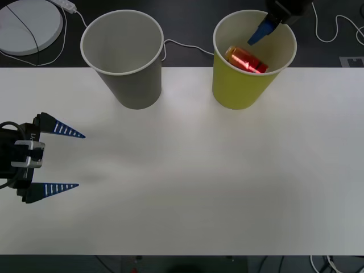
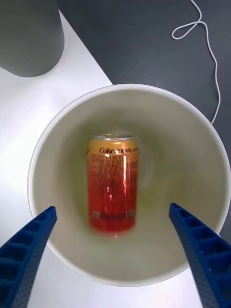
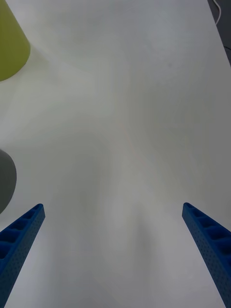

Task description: Put the can into the green bin and the plastic bottle into the gray bin

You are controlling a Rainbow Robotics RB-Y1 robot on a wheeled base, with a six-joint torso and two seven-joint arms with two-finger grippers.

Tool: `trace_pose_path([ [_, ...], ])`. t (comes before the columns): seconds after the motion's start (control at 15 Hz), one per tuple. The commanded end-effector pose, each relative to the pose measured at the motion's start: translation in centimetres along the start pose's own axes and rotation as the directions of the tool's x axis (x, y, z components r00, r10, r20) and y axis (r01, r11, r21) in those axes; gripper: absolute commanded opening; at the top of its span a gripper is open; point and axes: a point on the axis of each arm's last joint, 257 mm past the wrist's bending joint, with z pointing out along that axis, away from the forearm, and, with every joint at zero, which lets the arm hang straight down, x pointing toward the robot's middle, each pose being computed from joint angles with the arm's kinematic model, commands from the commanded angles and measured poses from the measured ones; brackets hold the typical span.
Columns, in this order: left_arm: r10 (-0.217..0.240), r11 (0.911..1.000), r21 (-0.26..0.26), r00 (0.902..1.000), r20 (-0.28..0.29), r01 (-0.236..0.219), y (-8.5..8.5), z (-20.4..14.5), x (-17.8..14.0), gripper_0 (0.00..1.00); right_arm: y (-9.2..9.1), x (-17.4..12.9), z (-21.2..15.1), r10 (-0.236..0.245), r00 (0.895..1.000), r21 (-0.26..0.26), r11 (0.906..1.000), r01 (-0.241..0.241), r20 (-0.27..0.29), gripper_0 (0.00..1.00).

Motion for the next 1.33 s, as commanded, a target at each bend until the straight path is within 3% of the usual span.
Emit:
trace_pose_path([
  [0.07,0.000,1.0000,0.000,1.0000,0.000,0.000,0.0,0.0,0.0,1.00,-0.1,0.2,-0.6,-0.002,1.000,-0.005,1.0000,0.002,0.008,1.00],
  [0.27,0.000,1.0000,0.000,1.0000,0.000,0.000,0.0,0.0,0.0,1.00,0.2,1.0,-2.5,0.007,0.999,-0.056,0.9984,-0.005,0.044,1.00],
  [0.47,0.000,1.0000,0.000,1.0000,0.000,0.000,0.0,0.0,0.0,1.00,1.0,2.7,-4.4,-0.027,0.996,-0.073,0.9968,0.033,0.084,1.00],
  [0.67,0.000,1.0000,0.000,1.0000,0.000,0.000,0.0,0.0,0.0,1.00,2.1,4.0,-6.9,-0.063,0.982,-0.082,0.9935,0.079,0.177,1.00],
  [0.87,0.000,1.0000,0.000,1.0000,0.000,0.000,0.0,0.0,0.0,1.00,3.7,6.8,-8.1,-0.158,0.954,-0.100,0.9771,0.188,0.255,1.00],
  [1.0,0.000,1.0000,0.000,1.0000,0.000,0.000,0.0,0.0,0.0,1.00,5.1,9.0,-8.7,-0.199,0.929,-0.130,0.9597,0.249,0.313,1.00],
  [1.13,0.000,1.0000,0.000,1.0000,0.000,0.000,0.0,0.0,0.0,1.00,6.3,11.0,-9.0,-0.272,0.897,-0.119,0.9365,0.330,0.349,1.00],
  [1.33,0.000,1.0000,0.000,1.0000,0.000,0.000,0.0,0.0,0.0,1.00,7.8,13.9,-8.8,-0.333,0.861,-0.116,0.9081,0.403,0.384,1.00],
])
